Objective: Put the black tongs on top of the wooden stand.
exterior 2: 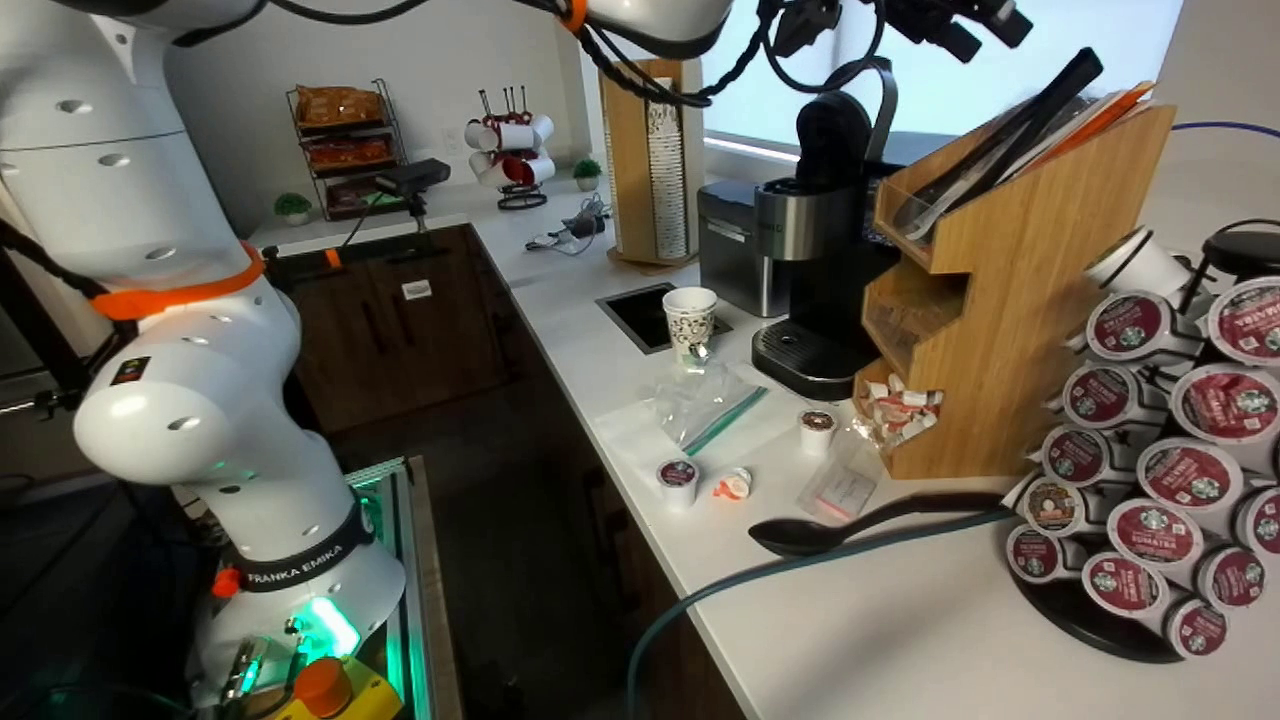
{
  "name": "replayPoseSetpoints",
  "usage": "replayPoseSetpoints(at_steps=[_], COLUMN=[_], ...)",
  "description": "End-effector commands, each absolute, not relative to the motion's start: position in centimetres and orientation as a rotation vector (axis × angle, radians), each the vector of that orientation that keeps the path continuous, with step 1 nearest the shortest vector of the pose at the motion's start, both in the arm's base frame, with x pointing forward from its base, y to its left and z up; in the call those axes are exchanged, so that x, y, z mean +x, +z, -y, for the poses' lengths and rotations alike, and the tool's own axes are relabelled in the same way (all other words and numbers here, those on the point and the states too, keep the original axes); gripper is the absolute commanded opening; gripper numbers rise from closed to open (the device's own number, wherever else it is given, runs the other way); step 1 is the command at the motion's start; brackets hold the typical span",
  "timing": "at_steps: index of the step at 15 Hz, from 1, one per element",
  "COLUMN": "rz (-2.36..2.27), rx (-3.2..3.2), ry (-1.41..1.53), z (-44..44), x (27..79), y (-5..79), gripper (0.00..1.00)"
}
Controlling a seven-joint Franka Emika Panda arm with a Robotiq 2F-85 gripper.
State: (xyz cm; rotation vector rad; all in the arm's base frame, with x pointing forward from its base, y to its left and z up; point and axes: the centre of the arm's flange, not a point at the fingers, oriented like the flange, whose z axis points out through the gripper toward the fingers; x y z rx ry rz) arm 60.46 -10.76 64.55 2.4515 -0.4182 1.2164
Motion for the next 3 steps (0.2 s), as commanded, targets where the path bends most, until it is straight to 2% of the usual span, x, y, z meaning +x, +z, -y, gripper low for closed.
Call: replayPoseSetpoints(at_steps=[1,2,3], rz=[0.297,0.202,0.316], rx=[2.459,2.481,2.441], ry=[1.214,1.216,1.230], z=[9.8,9.7,10.1], x=[54.9,54.1,57.5], y=[66.9,67.1,67.0], gripper=[1.00,1.00,1.00])
